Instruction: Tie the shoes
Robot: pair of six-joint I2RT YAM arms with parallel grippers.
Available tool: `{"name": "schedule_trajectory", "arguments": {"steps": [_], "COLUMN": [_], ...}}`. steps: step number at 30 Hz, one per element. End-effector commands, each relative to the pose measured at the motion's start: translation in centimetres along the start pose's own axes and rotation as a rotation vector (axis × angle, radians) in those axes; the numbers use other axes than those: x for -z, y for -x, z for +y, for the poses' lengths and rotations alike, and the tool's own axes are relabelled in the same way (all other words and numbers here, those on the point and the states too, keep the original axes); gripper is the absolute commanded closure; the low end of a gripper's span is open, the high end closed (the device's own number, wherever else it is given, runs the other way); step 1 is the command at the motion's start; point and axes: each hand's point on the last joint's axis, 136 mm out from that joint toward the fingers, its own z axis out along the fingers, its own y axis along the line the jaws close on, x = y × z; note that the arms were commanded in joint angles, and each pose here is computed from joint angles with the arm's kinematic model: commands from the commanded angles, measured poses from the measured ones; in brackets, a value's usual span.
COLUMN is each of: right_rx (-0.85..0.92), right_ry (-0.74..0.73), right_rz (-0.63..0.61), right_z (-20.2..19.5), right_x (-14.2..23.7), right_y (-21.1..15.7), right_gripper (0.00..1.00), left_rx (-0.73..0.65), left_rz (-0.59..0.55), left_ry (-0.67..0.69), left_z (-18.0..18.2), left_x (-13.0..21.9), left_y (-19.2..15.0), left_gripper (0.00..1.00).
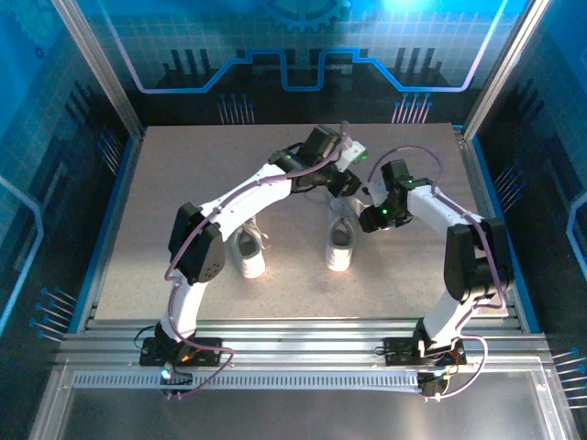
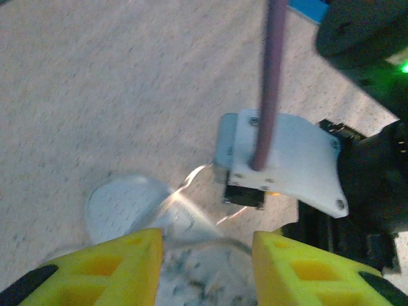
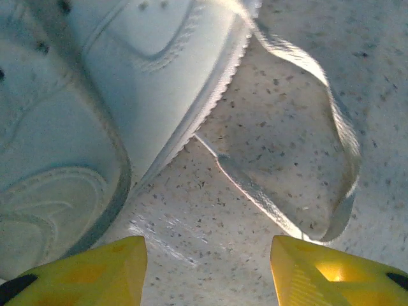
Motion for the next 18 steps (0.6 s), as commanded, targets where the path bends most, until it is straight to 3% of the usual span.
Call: {"name": "schedule_trajectory", "arguments": {"steps": [1,12,18], "right_rx": [0.229,0.358,0.356], "right_ry": [-0.055,0.001,-0.016], "right_rz": [0.003,0.075,0.187], "right_z": [-0.8,-1.0,-2.0], "right_x": [0.0,-2.8,-4.8], "right_y": [1.0,1.5,-0.9], "right_gripper": [0.47,0.5,0.51], "left_rx": [0.061,0.067,0.062], "left_rz": [-0.019,0.024,0.035], "left_ry": [-0.046,-0.033,-0.025], "left_z": [0.1,1.2,1.3], "left_x": [2.0,3.4,3.7], "left_y": [0.0,-2.4,-3.1], "left_gripper": [0.59,0.6,0.6]}}
